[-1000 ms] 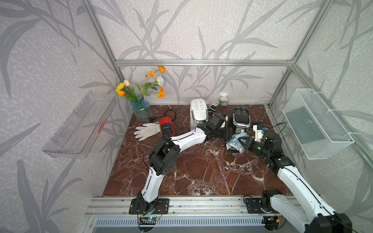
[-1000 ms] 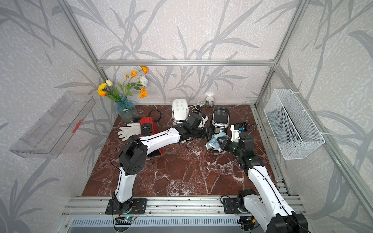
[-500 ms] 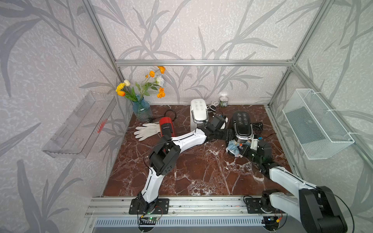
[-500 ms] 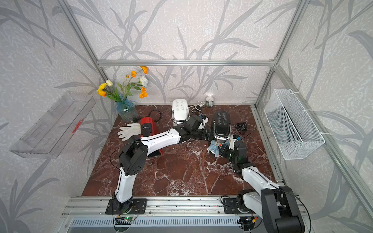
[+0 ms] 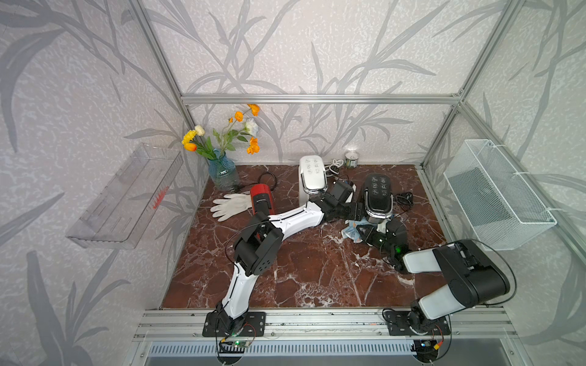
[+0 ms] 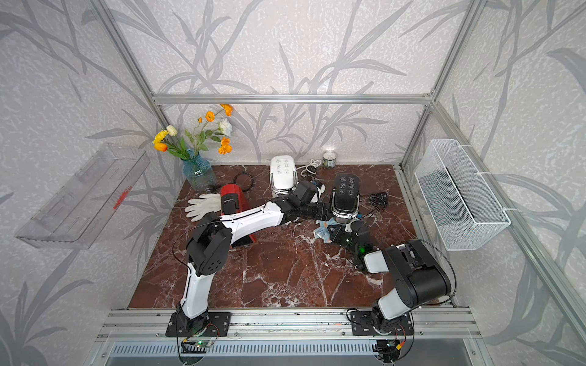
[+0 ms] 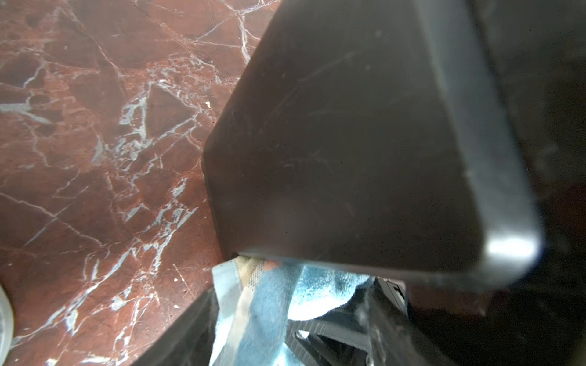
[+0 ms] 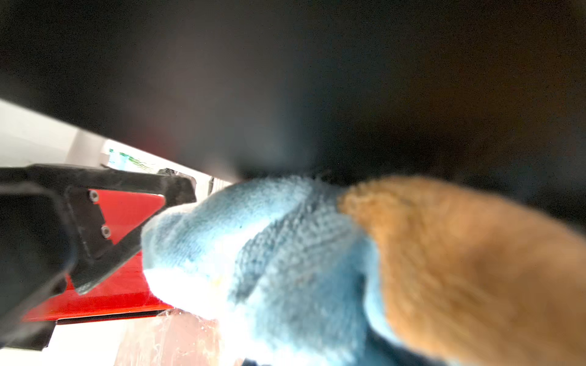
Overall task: Wipe the surface of a coffee machine
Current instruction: Wipe the dirt from the surface of the coffee machine, then adjust the cleaning item.
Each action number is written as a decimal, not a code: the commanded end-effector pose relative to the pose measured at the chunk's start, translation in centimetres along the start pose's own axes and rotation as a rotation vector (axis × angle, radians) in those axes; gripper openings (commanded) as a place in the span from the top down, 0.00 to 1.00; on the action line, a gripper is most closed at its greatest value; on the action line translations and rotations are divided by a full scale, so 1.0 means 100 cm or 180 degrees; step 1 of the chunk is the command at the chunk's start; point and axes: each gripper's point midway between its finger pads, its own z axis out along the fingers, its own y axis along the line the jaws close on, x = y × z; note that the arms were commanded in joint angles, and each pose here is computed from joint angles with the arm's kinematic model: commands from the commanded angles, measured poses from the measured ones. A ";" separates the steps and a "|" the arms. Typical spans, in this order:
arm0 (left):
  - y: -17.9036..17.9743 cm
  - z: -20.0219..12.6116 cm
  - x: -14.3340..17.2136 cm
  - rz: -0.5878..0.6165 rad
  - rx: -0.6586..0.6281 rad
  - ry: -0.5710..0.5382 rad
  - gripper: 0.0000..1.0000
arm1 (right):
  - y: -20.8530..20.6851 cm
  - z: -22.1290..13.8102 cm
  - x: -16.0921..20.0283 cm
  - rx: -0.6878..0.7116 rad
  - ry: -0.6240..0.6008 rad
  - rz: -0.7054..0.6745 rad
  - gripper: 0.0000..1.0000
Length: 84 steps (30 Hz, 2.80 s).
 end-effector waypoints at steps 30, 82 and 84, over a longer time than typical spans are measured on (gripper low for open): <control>-0.045 -0.083 -0.019 0.0224 0.0388 -0.0381 0.27 | 0.012 -0.151 -0.081 0.0937 -0.0704 -0.0539 1.00; -0.182 -0.169 -0.028 -0.0053 0.2371 0.0022 1.00 | 0.196 -0.187 -0.059 -0.1281 -0.0486 -0.1606 0.86; -0.164 -0.165 -0.038 -0.0126 0.2145 -0.0087 1.00 | 0.184 -0.183 -0.063 -0.1046 -0.0552 -0.1570 0.71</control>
